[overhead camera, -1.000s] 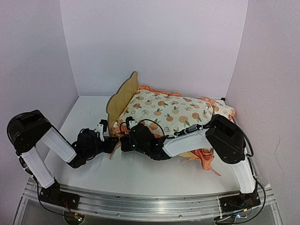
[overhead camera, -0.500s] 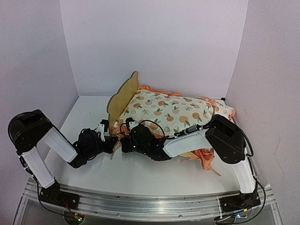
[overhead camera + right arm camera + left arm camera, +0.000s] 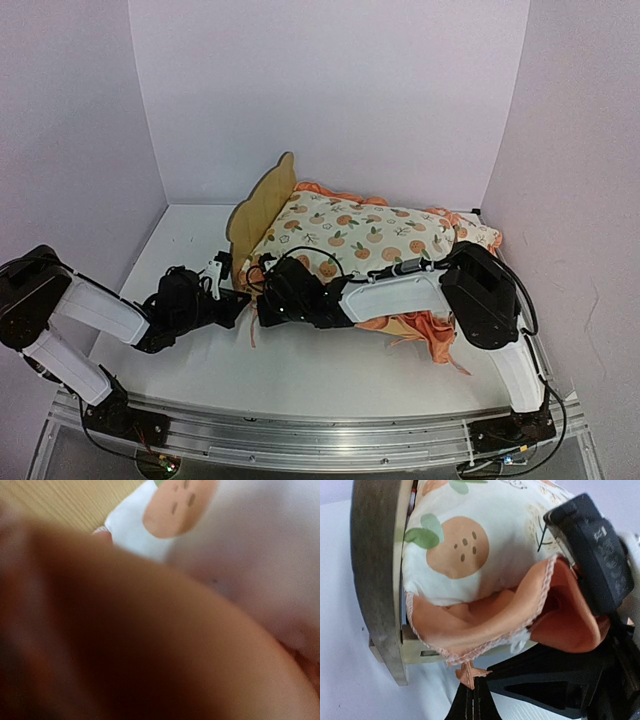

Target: Set up the pet bed

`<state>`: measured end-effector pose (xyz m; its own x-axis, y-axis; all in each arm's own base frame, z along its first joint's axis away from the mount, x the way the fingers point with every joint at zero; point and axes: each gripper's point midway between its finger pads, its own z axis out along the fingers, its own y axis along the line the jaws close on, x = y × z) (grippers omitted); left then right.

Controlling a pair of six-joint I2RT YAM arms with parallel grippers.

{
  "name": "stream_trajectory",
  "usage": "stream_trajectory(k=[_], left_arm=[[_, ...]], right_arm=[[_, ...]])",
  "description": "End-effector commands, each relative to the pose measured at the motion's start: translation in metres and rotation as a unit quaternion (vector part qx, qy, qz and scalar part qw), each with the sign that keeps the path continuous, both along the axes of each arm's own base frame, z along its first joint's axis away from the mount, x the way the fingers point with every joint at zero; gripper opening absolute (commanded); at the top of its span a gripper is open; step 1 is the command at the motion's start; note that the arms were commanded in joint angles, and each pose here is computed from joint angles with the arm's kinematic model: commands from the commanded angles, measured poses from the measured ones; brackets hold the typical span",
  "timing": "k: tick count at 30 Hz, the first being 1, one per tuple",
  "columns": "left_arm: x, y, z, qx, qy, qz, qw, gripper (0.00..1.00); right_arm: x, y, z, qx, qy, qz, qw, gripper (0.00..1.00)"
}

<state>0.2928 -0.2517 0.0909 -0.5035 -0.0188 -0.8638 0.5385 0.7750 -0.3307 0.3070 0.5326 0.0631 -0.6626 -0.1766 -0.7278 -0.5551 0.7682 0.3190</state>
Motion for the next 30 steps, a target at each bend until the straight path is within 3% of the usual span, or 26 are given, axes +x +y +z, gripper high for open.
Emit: stream_trajectory(k=[1, 7, 13, 26, 30], left_arm=[[-0.004, -0.006, 0.002, 0.007, 0.019, -0.018, 1.000, 0.00], [-0.008, -0.012, 0.007, 0.006, 0.015, -0.040, 0.999, 0.00], [-0.015, -0.011, -0.001, 0.060, 0.026, -0.073, 0.995, 0.00], [-0.033, -0.004, 0.018, 0.093, 0.111, -0.091, 0.985, 0.28], [-0.038, -0.002, 0.029, 0.121, 0.090, -0.117, 0.982, 0.35]], right_arm=[[0.008, 0.004, -0.009, -0.016, -0.007, 0.021, 1.000, 0.00], [0.005, 0.020, -0.015, 0.018, 0.001, 0.068, 0.998, 0.00], [0.006, 0.032, -0.015, 0.056, -0.019, 0.102, 0.993, 0.00], [0.022, 0.033, -0.023, 0.073, -0.046, 0.083, 0.993, 0.00], [0.027, 0.036, -0.022, 0.086, -0.050, 0.083, 0.992, 0.00]])
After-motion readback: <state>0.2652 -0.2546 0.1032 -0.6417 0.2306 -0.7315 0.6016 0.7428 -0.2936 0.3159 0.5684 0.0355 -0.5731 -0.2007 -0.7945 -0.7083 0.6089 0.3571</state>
